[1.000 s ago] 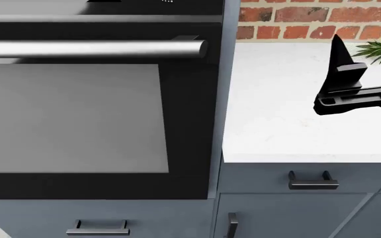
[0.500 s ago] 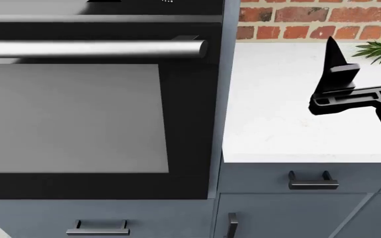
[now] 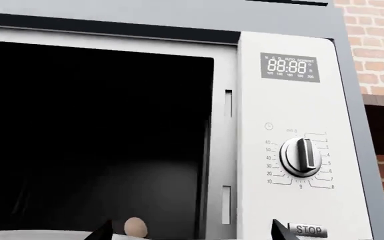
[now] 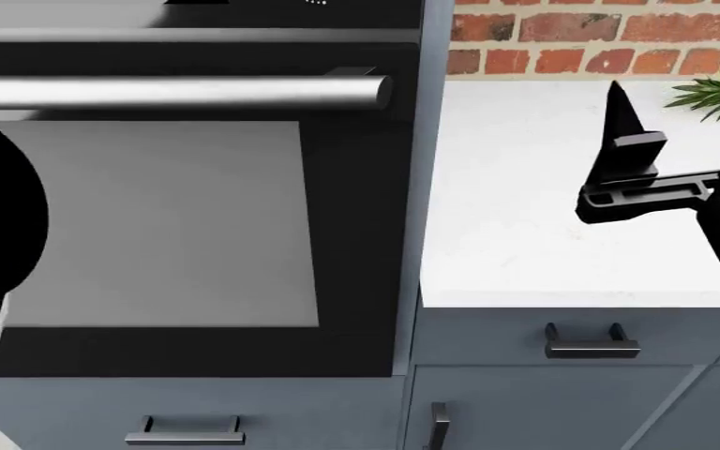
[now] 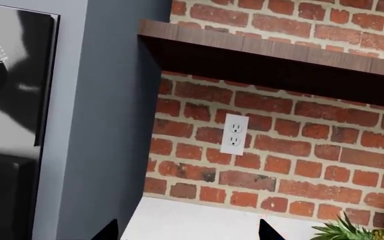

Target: Open the microwave door

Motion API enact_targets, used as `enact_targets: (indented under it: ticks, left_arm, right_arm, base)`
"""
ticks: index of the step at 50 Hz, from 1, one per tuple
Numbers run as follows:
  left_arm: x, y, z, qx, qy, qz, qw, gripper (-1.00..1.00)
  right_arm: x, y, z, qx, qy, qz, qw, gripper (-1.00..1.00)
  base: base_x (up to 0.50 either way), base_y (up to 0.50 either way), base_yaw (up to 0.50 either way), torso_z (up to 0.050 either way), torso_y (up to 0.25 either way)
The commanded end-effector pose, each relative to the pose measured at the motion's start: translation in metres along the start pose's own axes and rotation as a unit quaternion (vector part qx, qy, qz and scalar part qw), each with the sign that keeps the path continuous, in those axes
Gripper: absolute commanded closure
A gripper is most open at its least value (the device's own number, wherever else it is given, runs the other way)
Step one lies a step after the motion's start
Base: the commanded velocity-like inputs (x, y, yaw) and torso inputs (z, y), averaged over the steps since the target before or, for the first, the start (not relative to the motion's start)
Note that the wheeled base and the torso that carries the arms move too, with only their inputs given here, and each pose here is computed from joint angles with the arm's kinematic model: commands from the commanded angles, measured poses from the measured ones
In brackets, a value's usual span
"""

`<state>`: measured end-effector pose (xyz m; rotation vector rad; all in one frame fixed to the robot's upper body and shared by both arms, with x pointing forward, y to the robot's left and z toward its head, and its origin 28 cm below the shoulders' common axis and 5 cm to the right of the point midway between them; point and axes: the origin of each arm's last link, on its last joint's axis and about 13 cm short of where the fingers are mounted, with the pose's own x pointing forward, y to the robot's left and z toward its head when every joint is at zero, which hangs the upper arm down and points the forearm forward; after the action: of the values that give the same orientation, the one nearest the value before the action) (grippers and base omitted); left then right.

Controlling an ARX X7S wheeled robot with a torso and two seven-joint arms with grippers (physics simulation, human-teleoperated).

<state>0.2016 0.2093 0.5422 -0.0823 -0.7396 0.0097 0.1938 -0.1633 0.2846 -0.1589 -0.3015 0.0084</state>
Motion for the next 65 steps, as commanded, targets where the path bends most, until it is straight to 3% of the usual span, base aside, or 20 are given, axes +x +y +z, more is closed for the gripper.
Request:
enact_targets:
  ticks: [1, 13, 25, 31, 42, 51, 59, 62, 65]
  left_arm:
    - [-0.035, 0.024, -0.004, -0.016, -0.07, 0.085, 0.994, -1.0]
    - [-0.061, 0.053, 0.009, 0.008, -0.122, 0.174, 0.977, -1.0]
    - [-0.09, 0.089, 0.041, 0.055, -0.18, 0.266, 0.945, -1.0]
    - [-0.094, 0.107, 0.066, 0.113, -0.183, 0.306, 0.928, -1.0]
    - [-0.083, 0.131, 0.092, 0.187, -0.154, 0.347, 0.906, -1.0]
    - [-0.08, 0.149, 0.1, 0.206, -0.124, 0.378, 0.894, -1.0]
    - [-0.072, 0.179, 0.089, 0.242, -0.07, 0.432, 0.866, -1.0]
    - [-0.072, 0.195, 0.072, 0.228, -0.025, 0.449, 0.864, -1.0]
    - [-0.074, 0.212, 0.048, 0.223, 0.014, 0.471, 0.853, -1.0]
  right_arm:
    - [0.001, 0.001, -0.002, 0.0, 0.002, 0.0, 1.0, -1.0]
    - [0.002, 0.001, -0.001, 0.0, 0.003, -0.001, 1.0, -1.0]
    - [0.003, 0.002, 0.0, -0.002, 0.003, 0.0, 1.0, -1.0]
    - [0.003, 0.002, -0.002, -0.002, 0.005, 0.001, 1.0, -1.0]
    - [0.005, 0.004, -0.006, 0.0, 0.006, 0.005, 1.0, -1.0]
    - [0.005, 0.004, -0.008, 0.002, 0.007, 0.005, 1.0, -1.0]
    - [0.004, 0.005, -0.009, 0.003, 0.01, 0.006, 1.0, -1.0]
    - [0.005, 0.006, -0.009, 0.002, 0.011, 0.007, 1.0, -1.0]
    - [0.005, 0.007, -0.01, 0.001, 0.012, 0.009, 1.0, -1.0]
  base:
    - [0.0, 0.0, 0.0, 0.0, 0.0]
    - [0.0, 0.0, 0.0, 0.0, 0.0]
    - [0.0, 0.0, 0.0, 0.0, 0.0]
    - [0.0, 0.0, 0.0, 0.0, 0.0]
    - [0.0, 0.0, 0.0, 0.0, 0.0]
    - [0.0, 0.0, 0.0, 0.0, 0.0]
    - [0.0, 0.0, 0.0, 0.0, 0.0]
    - [0.0, 0.0, 0.0, 0.0, 0.0]
    - [0.0, 0.0, 0.0, 0.0, 0.0]
